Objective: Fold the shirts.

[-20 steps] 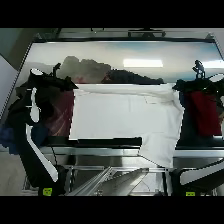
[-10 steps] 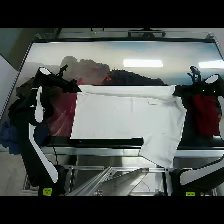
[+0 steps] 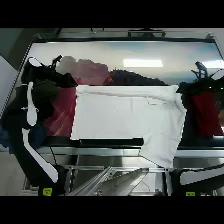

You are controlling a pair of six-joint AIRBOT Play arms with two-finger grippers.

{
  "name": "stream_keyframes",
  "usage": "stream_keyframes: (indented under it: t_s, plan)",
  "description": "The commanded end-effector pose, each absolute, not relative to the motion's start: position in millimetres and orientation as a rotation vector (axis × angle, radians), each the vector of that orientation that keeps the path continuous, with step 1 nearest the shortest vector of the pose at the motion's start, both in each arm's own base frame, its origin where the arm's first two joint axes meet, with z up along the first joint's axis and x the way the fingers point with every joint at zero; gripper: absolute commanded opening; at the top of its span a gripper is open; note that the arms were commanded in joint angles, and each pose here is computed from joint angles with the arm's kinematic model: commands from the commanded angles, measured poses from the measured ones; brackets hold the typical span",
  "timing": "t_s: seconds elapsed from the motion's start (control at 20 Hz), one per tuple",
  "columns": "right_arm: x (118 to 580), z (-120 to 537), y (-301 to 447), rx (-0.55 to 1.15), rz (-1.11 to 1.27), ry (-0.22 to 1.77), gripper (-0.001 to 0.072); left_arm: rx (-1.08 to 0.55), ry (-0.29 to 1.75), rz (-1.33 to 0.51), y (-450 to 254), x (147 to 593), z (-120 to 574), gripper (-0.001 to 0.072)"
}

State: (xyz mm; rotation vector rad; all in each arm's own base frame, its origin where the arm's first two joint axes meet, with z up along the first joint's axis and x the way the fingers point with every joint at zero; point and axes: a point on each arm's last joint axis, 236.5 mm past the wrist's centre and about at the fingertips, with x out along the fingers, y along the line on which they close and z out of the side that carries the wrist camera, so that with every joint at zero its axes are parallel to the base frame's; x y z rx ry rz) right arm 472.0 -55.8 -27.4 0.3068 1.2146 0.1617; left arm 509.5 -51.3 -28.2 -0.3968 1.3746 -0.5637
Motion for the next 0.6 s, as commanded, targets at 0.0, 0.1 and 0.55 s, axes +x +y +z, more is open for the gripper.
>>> stream_keyframes:
  t_s: [0.0, 0.1, 0.55]
  plan:
    - [439, 19, -74, 0.317, 0.098, 1.226, 0.0348, -0.377, 1.468, -0.437, -15, 474, -4, 0.0282]
    - [405, 27, -76, 0.342, 0.091, 1.265, 0.0347, -0.432, 1.533, -0.404, -5, 439, -12, 0.0283]
    - [286, 27, -99, 0.526, -0.068, 1.303, 0.0349, -0.598, 1.807, -0.386, -41, 264, -118, 0.0281]
